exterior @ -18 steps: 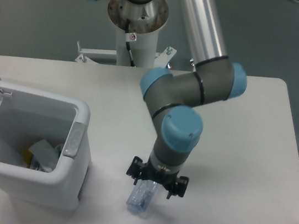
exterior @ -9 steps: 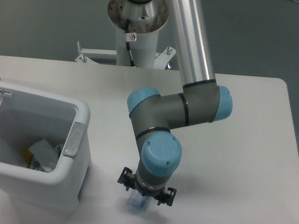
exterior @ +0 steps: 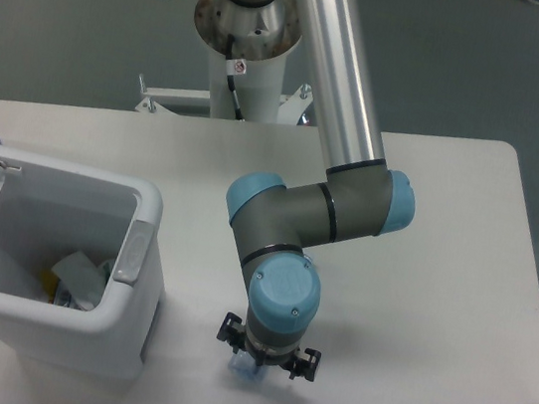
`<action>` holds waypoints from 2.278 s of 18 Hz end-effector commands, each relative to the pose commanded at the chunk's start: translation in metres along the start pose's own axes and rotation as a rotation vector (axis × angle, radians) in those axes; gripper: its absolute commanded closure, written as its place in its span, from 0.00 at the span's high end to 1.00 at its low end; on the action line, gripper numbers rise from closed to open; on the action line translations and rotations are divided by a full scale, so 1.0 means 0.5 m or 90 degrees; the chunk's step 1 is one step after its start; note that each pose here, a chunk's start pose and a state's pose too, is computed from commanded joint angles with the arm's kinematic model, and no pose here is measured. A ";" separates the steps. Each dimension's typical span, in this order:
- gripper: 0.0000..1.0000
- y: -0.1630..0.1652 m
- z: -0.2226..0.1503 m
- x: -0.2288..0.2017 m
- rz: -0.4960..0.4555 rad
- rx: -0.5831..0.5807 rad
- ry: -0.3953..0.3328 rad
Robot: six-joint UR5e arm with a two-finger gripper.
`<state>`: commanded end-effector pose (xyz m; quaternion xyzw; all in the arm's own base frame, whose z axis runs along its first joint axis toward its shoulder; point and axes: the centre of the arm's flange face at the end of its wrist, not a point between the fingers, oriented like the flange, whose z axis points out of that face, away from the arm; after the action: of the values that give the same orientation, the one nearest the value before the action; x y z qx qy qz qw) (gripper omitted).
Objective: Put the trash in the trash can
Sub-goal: 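Close the gripper around the water bottle's end, then lift the bottle and carry it over the trash bin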
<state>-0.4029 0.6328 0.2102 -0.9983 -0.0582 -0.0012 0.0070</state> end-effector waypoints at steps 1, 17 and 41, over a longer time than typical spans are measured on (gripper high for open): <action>1.00 0.001 0.010 0.000 0.000 -0.004 0.002; 0.29 -0.012 -0.002 0.022 0.015 0.000 0.000; 0.24 0.128 -0.825 0.020 -0.072 0.644 0.290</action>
<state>-0.3860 0.5645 0.6219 -0.8406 -0.1020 -0.1890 0.4973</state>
